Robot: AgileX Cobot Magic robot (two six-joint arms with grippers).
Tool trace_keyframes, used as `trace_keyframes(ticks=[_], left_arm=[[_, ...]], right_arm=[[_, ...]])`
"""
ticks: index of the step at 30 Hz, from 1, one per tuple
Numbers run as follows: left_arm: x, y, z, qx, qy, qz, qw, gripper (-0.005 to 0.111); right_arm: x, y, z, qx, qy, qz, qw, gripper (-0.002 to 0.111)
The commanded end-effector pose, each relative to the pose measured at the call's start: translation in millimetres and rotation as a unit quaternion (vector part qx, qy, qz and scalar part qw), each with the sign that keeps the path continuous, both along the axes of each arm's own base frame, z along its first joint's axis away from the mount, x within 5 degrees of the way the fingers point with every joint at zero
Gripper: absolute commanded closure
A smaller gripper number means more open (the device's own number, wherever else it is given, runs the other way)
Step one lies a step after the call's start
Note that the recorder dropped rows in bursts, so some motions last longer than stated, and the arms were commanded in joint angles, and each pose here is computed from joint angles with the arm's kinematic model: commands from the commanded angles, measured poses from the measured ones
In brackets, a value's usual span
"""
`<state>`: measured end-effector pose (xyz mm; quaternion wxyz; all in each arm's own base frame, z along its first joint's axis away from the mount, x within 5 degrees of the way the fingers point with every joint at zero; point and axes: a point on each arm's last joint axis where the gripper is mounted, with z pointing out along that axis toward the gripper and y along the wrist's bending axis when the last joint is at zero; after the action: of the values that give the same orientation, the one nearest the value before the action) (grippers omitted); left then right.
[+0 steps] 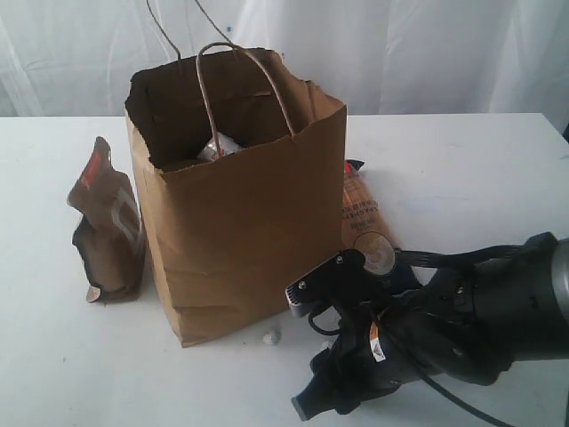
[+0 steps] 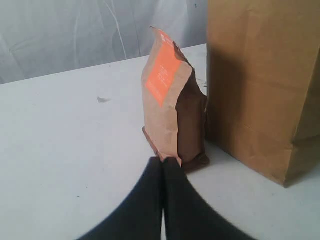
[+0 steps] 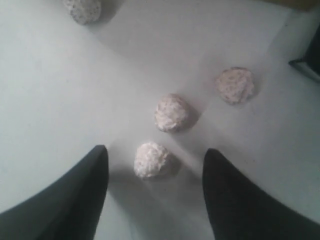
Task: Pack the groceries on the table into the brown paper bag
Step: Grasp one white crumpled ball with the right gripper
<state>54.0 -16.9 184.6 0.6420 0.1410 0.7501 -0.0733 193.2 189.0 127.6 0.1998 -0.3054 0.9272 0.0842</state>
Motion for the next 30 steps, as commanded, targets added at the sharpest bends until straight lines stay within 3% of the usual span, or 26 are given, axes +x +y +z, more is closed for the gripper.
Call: trace_keyframes(ticks=[1,12,20,30], left_arm=[[0,0,0,-0.006,-0.001,0.000,1.000,0.107],[0,0,0,-0.006,-0.001,0.000,1.000,0.107],[0,0,0,-0.006,-0.001,0.000,1.000,0.107],[0,0,0,-0.006,-0.001,0.000,1.000,0.107]], right_arm=[[1,-1,-9,-0.009,0.009,0.000,1.000,0.061],[-4,-6,-13,-0.032,0.044,-0.021,0.998,0.092],[-10,-11,-3,-0.046,0.063,-0.033,0.996,0.093],[-27,-14,34,-0.027,0.053,-0.028,0.998,0.093]])
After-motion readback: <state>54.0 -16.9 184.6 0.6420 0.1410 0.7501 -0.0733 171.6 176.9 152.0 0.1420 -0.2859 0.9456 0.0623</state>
